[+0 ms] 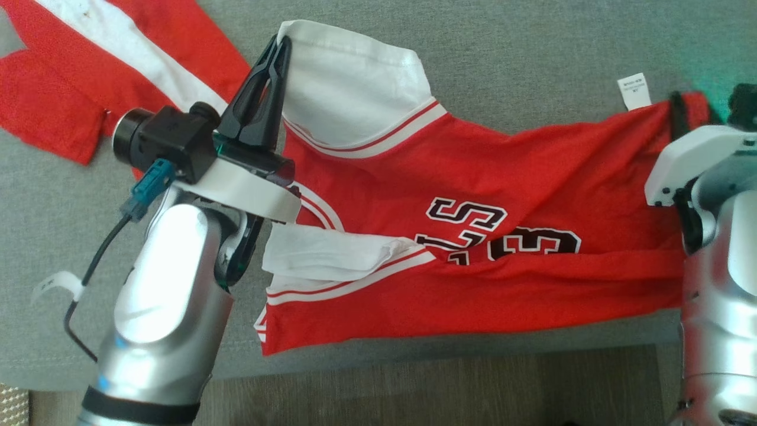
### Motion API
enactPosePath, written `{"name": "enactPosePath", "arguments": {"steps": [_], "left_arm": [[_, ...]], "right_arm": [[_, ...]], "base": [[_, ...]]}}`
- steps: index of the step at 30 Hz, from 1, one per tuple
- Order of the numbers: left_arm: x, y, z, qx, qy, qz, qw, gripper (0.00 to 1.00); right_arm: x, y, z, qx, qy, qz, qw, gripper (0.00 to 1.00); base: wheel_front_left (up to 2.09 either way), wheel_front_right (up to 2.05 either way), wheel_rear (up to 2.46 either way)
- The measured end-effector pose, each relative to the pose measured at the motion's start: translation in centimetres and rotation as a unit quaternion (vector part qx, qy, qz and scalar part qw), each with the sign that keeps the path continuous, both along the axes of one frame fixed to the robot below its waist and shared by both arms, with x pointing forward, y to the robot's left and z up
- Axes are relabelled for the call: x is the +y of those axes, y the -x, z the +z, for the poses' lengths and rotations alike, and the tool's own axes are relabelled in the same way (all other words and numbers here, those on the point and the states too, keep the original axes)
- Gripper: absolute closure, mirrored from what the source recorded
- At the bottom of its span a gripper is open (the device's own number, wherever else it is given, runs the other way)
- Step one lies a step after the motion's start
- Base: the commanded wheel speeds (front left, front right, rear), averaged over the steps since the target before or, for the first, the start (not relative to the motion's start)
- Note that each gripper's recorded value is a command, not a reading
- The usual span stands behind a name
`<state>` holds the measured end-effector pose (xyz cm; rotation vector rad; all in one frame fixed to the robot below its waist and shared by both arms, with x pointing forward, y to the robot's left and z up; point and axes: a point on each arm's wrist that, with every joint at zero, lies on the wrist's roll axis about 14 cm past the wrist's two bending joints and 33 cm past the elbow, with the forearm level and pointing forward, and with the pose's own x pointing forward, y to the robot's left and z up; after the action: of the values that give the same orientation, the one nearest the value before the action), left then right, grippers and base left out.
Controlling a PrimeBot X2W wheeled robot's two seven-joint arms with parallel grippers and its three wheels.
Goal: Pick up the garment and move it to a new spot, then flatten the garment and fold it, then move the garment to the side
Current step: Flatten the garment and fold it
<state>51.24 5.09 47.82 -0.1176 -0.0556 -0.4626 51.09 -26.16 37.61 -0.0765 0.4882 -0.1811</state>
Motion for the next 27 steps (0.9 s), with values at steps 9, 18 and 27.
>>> {"name": "enactPosePath", "arguments": {"steps": [9,18,27], "left_arm": [[0.1,-0.1,-0.1,0.005,0.001,0.004,1.0,1.0],[1.6,-2.9,0.8,0.003,-0.001,0.026,1.0,1.0],[2.5,-5.9,2.4,-0.014,-0.011,0.041,0.999,1.0]], "right_arm": [[-0.3,0.3,0.5,-0.012,0.0,-0.003,1.0,1.0],[-2.3,-0.1,4.3,-0.089,0.001,-0.029,0.996,1.0],[-1.5,-2.4,7.6,-0.162,-0.01,-0.017,0.987,1.0]], "base": [[0.0,0.0,0.0],[0.0,0.0,0.0],[0.0,0.0,0.0]]}}
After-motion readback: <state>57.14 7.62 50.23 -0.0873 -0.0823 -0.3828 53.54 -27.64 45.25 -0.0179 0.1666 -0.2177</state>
